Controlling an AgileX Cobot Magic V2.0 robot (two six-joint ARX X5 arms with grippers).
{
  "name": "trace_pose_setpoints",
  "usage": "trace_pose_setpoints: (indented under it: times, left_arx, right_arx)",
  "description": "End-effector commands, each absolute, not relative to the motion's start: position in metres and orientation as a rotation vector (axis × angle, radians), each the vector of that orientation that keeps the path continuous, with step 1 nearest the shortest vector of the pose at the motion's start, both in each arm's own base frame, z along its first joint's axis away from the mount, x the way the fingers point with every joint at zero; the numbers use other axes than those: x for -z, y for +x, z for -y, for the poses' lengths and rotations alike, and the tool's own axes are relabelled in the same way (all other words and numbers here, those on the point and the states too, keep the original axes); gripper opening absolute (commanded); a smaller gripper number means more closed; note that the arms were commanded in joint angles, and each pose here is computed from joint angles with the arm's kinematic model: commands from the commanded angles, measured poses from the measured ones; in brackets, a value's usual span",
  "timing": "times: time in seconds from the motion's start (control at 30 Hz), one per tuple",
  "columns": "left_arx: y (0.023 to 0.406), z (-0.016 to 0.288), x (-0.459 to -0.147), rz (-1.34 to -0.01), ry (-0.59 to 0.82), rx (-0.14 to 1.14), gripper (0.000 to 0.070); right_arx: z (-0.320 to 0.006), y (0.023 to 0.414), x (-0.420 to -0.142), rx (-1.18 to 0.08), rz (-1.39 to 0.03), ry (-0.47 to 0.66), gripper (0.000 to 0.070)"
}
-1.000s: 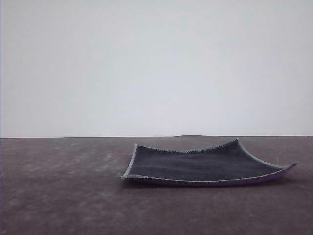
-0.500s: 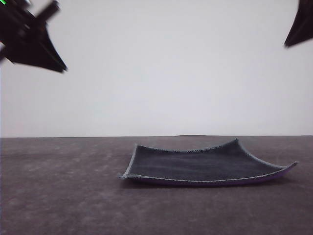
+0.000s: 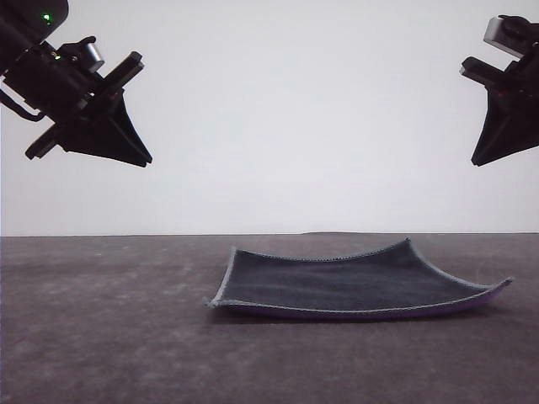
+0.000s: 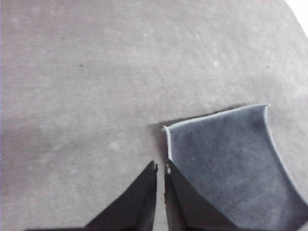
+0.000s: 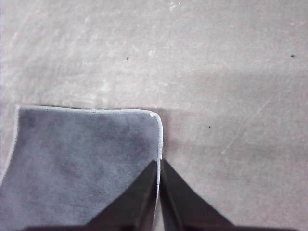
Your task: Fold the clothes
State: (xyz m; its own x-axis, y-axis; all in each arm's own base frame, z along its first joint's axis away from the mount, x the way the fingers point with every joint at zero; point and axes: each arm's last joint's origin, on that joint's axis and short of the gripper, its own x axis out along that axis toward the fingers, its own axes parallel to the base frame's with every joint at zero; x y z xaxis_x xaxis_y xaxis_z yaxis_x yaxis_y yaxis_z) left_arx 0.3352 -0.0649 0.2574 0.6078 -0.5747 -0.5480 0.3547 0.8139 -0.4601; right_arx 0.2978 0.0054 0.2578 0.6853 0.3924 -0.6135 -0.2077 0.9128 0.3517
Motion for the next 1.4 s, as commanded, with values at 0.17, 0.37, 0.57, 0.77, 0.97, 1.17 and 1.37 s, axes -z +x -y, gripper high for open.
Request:
trace_pose_setpoints:
  times: [0.17,0.37,0.57,0.77,0.97,1.17,1.37]
  left_arx:
    - [0.339,0.076,-0.262,-0.716,-0.291,0.597,0.0312]
    - [0.348,0.093,-0.252,-0.7,-0.312,0.637,0.035]
    - [0.374,0.109,-0.217,-0.788,-0.368,0.684,0.035]
    - [0.413,0.124,-0.188,-0.878,-0.425,0.735,0.035]
    - [0.439,0.137,-0.17,-0.945,-0.45,0.757,0.035]
    - [0.441,0.146,-0.156,-0.98,-0.434,0.769,0.035]
    - [0.437,0.157,-0.154,-0.989,-0.413,0.794,0.035]
  right_arx:
    - [-0.005,0.303,-0.261,-0.352,-0.721,0.244,0.0401]
    - [-0.008,0.316,-0.247,-0.428,-0.733,0.29,0.0423]
    - [-0.011,0.342,-0.218,-0.499,-0.772,0.343,0.0423]
    - [-0.014,0.375,-0.195,-0.521,-0.813,0.36,0.0422]
    - [-0.017,0.403,-0.176,-0.573,-0.85,0.39,0.0422]
    - [-0.021,0.411,-0.164,-0.597,-0.862,0.392,0.0422]
    - [-0.029,0.413,-0.152,-0.615,-0.887,0.376,0.0422]
